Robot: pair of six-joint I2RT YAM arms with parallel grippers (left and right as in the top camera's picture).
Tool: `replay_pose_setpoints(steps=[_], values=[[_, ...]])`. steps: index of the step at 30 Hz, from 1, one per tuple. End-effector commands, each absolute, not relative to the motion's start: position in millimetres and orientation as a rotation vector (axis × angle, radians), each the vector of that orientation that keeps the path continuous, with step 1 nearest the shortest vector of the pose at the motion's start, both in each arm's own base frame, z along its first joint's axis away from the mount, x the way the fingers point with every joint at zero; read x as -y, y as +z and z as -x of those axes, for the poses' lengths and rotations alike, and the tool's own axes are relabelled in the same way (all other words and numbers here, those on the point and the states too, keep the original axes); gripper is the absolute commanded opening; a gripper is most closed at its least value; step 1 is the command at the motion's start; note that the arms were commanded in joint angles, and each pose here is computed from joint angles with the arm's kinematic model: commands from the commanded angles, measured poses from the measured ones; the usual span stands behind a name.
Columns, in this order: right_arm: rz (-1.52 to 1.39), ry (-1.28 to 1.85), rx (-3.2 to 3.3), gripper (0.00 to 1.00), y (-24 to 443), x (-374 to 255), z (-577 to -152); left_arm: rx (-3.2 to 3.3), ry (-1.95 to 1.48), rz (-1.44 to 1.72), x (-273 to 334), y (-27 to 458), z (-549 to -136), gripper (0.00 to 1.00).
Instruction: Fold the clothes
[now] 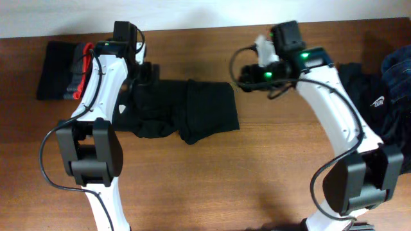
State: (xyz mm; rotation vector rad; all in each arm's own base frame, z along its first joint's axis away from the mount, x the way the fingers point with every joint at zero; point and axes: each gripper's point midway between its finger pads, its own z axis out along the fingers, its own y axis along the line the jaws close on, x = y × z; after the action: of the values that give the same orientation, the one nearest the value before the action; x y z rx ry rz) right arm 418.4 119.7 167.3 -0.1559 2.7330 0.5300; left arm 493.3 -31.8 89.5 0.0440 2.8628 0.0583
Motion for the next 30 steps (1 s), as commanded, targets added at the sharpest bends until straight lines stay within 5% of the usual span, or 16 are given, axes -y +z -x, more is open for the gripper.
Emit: replay_pose_setpoints(steps=[1, 8, 13, 30], values=[[0.186, 0.478, -2.784, 0.73, 149, -100, -413, -2.796, 0.379, 0.175, -40, 127, -485, 0.99], [0.179, 0.467, -2.791, 0.75, 121, -96, -412, -2.880, 0.134, 0.389, -85, 123, -459, 1.00], [0.187, 0.465, -2.758, 0.79, 98, -97, -416, -2.850, -0.336, 0.203, -74, 126, -459, 0.99], [0.507, 0.509, -2.659, 0.84, 67, -151, -415, -2.874, -0.726, -0.073, -27, 80, -424, 0.99]])
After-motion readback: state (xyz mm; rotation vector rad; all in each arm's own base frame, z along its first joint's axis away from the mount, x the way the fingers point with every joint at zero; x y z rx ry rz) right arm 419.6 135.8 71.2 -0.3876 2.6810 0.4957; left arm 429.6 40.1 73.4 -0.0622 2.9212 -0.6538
